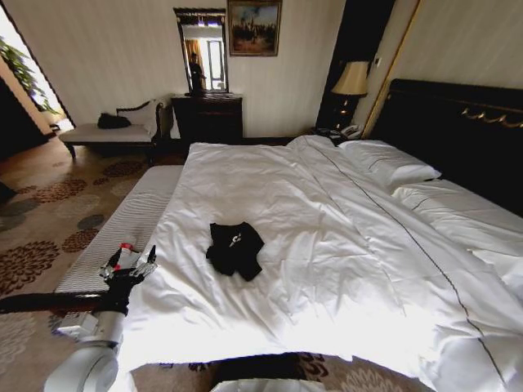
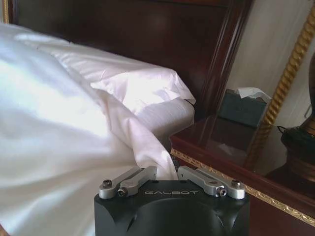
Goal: Fold the clothes on the bed.
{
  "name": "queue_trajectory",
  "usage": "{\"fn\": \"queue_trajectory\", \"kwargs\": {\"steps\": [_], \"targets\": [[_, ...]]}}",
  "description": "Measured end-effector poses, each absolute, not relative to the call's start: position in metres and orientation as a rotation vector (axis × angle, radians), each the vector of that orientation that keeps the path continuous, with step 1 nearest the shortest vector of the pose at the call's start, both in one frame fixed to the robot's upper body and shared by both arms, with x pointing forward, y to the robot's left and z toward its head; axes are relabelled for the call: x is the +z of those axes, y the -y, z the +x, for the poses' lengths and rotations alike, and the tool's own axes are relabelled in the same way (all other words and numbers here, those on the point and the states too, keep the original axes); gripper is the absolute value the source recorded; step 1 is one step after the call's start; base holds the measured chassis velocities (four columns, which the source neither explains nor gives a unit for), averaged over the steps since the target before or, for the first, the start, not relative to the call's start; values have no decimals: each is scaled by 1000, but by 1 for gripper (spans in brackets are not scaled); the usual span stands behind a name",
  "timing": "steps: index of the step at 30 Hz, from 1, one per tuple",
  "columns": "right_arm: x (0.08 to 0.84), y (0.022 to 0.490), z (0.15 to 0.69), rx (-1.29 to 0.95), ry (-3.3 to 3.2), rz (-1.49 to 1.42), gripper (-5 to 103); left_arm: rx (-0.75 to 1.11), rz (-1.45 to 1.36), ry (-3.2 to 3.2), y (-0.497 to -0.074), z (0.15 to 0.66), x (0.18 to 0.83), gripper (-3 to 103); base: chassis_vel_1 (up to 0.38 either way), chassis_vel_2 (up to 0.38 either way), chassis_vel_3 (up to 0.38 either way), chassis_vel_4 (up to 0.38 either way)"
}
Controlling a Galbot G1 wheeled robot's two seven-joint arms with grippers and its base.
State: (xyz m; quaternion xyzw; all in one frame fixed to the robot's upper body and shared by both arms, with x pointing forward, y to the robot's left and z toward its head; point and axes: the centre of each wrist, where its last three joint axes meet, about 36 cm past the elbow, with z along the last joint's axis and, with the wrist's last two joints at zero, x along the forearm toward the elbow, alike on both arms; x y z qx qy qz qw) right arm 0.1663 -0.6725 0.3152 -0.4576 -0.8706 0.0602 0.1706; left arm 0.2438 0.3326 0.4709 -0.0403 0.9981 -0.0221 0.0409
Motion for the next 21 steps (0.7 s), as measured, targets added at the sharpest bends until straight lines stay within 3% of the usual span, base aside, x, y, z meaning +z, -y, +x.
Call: {"fn": "queue_trajectory", "kwargs": {"steps": [4,17,21], "targets": [[294,690,165,312,2416,-1295,1,-57,-131,-3063,-334,240,472,100,0,0,0,0],[275,695,167,228,2381,-1309,-1,-69,-154,-3070,-334,236,468,100,0,0,0,0],[274,689,168,222,2389,-1309,15,-73,-161,-3069,-334,235,467,100,0,0,0,0]]}}
